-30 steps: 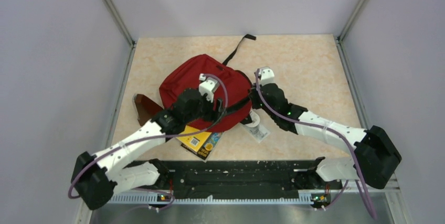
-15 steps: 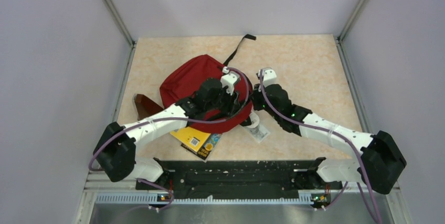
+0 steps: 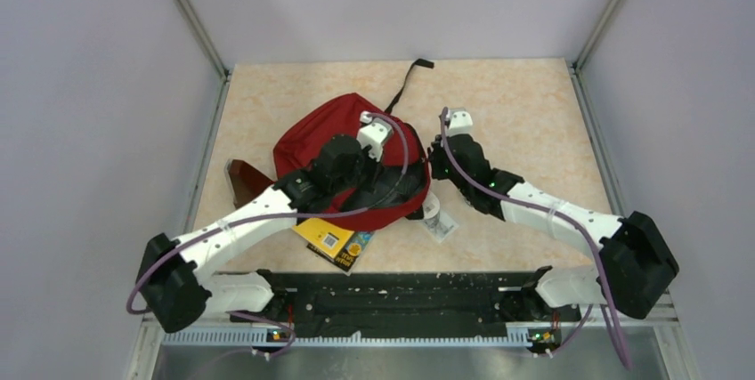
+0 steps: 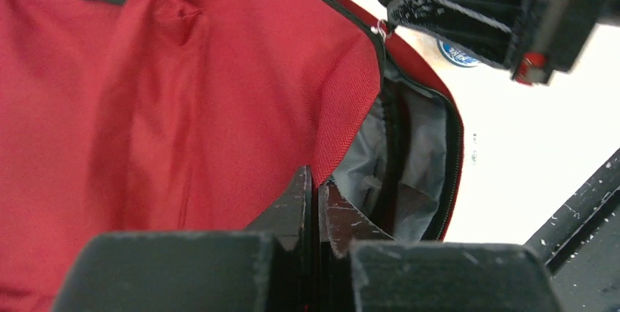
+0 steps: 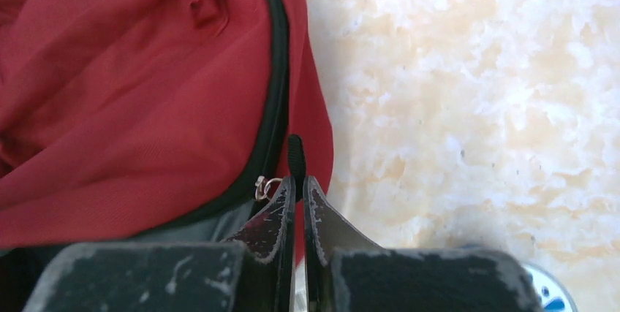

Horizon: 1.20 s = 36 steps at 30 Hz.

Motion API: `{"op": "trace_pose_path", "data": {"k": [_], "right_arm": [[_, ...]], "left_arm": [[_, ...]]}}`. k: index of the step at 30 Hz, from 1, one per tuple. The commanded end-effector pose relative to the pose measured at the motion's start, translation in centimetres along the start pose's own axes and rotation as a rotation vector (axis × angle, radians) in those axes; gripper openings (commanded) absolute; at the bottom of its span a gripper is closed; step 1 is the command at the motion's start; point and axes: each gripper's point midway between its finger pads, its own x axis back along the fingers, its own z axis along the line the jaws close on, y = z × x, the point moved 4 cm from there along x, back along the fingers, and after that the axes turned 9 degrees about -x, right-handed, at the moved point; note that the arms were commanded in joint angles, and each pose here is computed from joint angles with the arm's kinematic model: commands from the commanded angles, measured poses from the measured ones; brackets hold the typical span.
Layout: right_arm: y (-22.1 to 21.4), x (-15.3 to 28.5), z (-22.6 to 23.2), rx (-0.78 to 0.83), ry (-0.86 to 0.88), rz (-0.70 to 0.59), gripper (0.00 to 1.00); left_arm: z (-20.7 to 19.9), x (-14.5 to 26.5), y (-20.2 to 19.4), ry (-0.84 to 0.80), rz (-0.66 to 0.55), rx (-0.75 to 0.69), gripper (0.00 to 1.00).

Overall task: Pack the student bag
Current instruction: Unzip the student bag at the center of the board.

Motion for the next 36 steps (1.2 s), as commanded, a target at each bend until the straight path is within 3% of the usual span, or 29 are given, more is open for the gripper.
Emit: {"op": "trace_pose_path", "data": {"k": [1,14,22,26,30,36], "right_arm": [[3.6,-1.6,-0.9,-0.030,-0.051,-0.074,0.00],[7.5,-11.0,2.0,0.096,0.003,-0.095,0.00],[8.8,-11.4,3.1,0.099,0.032,-0.102,0.00],[8.9,-9.3,2.6,0.106,0.034,-0.088,0.17],[8.5,-6.5,2.0,0.105,0.060,-0.083,0.58],[5.4,-1.5,1.6,0.021,0.164,0.004,0.81]], "left_arm": [[1.5,4.1,0.4,0.117,0.003,0.052,0.00],[4.3,10.9,2.6,0.238,-0.008,0.126,0.00],[8.2,10.4,3.2,0.218,-0.010,0.249,0.00],[11.0,9.9,4.4,0.250,-0.037,0.306,0.00],[12.6,9.2,6.0,0.255,-0.055,0.323,0.00],[14.8,8.6,7.8,0.285,-0.075,0.332,0.00]]}}
